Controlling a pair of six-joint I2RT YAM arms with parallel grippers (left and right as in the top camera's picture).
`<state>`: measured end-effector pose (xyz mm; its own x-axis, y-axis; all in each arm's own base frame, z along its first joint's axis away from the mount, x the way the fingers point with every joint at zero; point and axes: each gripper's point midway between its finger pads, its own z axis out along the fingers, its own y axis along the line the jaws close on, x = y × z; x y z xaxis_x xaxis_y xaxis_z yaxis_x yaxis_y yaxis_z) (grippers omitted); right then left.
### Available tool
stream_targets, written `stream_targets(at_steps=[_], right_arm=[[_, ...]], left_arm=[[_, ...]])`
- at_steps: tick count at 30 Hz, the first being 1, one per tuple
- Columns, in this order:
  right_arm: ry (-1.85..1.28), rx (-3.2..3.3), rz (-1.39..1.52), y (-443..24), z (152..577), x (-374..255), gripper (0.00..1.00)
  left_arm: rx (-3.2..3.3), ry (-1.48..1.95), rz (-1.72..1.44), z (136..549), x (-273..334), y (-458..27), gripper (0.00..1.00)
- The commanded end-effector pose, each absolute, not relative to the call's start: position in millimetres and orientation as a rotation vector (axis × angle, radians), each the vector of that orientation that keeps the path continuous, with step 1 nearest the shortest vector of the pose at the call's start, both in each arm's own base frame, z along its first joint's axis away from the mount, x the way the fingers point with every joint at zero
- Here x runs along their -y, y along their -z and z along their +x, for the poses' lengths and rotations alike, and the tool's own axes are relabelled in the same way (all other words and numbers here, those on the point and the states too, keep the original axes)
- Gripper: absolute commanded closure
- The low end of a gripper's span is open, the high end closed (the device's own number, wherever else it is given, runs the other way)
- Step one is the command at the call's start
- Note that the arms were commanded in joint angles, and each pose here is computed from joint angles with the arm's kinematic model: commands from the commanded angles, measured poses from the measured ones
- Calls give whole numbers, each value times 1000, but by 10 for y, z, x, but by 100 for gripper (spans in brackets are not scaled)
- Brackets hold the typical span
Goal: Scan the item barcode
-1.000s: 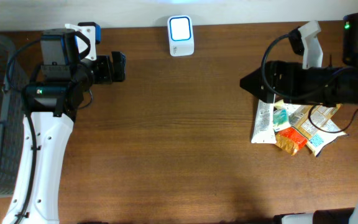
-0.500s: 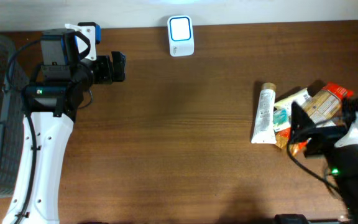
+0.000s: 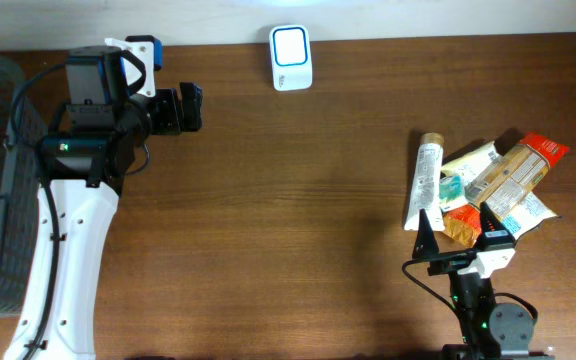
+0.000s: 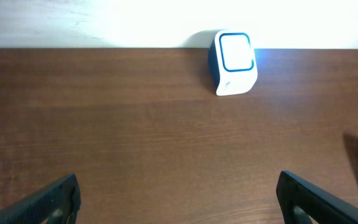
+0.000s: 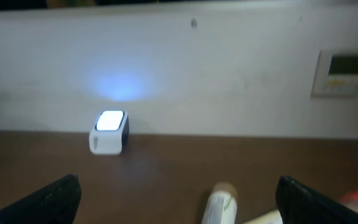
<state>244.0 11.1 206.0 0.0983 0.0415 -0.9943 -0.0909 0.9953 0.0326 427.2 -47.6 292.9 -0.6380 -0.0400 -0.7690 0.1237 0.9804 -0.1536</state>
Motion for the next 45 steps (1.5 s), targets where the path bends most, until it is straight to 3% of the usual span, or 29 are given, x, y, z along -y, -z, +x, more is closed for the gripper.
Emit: stream_targets(at_steps=[1,3,20,24,28,34,45], right_arm=[[-122,-1564,-23,-1768,2459,-116,1],[-128,-1640,-16,-1583,2453,-116,1],[-129,-1636,-18,-1592,2455,-120,1],[-129,-1637,-18,-1590,2455,-120,1],[-129,-1637,-18,-1590,2455,-120,1],[-129,-1637,-18,-1590,2455,-120,1],[-129,-1637,-18,-1590,2455,-120,1]], left_arm=[[-2245,246,55,4269,490,-2958,1],[-2245,246,55,4268,488,-2959,1],[-2245,245,55,4267,487,-2958,1],[-2221,128,37,4087,322,-3019,1],[-2181,3,162,3586,216,-2659,1],[-1956,-54,83,2943,-94,-1929,1],[-1766,-92,67,2521,-106,-1300,1]])
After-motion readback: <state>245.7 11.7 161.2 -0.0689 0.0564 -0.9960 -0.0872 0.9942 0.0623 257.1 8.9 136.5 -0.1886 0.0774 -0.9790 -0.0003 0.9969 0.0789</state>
